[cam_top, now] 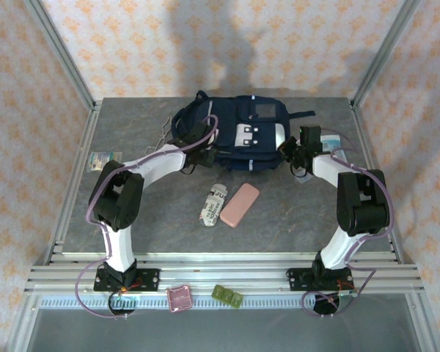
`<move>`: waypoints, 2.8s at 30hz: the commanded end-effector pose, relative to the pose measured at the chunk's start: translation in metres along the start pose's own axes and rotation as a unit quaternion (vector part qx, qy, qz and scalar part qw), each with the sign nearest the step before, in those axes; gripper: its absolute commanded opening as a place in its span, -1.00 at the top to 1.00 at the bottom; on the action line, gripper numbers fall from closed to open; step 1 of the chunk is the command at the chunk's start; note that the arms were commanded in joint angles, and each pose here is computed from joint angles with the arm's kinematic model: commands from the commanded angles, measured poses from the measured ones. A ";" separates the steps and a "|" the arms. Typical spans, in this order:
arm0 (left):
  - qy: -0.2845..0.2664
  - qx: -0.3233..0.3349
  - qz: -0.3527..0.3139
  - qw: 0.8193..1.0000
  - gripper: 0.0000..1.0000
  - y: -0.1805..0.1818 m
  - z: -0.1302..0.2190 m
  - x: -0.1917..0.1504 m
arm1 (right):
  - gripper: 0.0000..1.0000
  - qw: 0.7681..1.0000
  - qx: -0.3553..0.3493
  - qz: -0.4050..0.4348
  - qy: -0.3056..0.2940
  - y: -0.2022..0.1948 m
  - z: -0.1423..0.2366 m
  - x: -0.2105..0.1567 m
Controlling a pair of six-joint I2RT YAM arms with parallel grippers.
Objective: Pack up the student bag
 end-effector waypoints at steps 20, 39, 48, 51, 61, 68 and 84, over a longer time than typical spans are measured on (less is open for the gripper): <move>-0.019 -0.106 -0.008 0.994 1.00 -0.079 0.029 -0.006 | -0.09 0.991 0.061 0.028 0.113 0.038 0.044 -0.068; 0.037 -0.075 -0.035 0.996 0.36 -0.079 -0.010 -0.031 | 0.03 0.987 0.051 0.009 0.151 0.027 0.000 -0.090; 0.061 -0.054 -0.034 0.996 0.63 -0.080 -0.028 -0.033 | 0.09 0.987 0.056 0.007 0.148 0.029 0.001 -0.089; 0.082 -0.039 -0.043 0.995 1.00 -0.079 -0.036 -0.038 | 0.09 0.987 0.057 0.006 0.150 0.029 0.000 -0.090; 0.024 -0.071 -0.026 0.997 1.00 -0.080 0.000 -0.015 | -0.06 0.980 0.081 -0.021 0.180 0.036 -0.002 -0.092; 0.010 -0.127 -0.023 0.992 1.00 -0.093 0.014 -0.007 | -0.14 0.982 0.035 -0.040 0.180 0.026 -0.028 -0.092; -0.006 0.097 -0.024 0.995 1.00 -0.023 0.021 -0.029 | 1.00 0.993 -0.031 -0.075 0.089 -0.007 -0.031 -0.069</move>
Point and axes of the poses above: each hand's point on the last joint's axis, 136 mm out from that joint toward the fingers, its own z axis back along the fingers, its own y axis along the line the jaws close on, x = y × z, the point moved 9 cm from there along z, back along the fingers, and after that the axes turned 2 degrees about z, right-handed, at the moved point
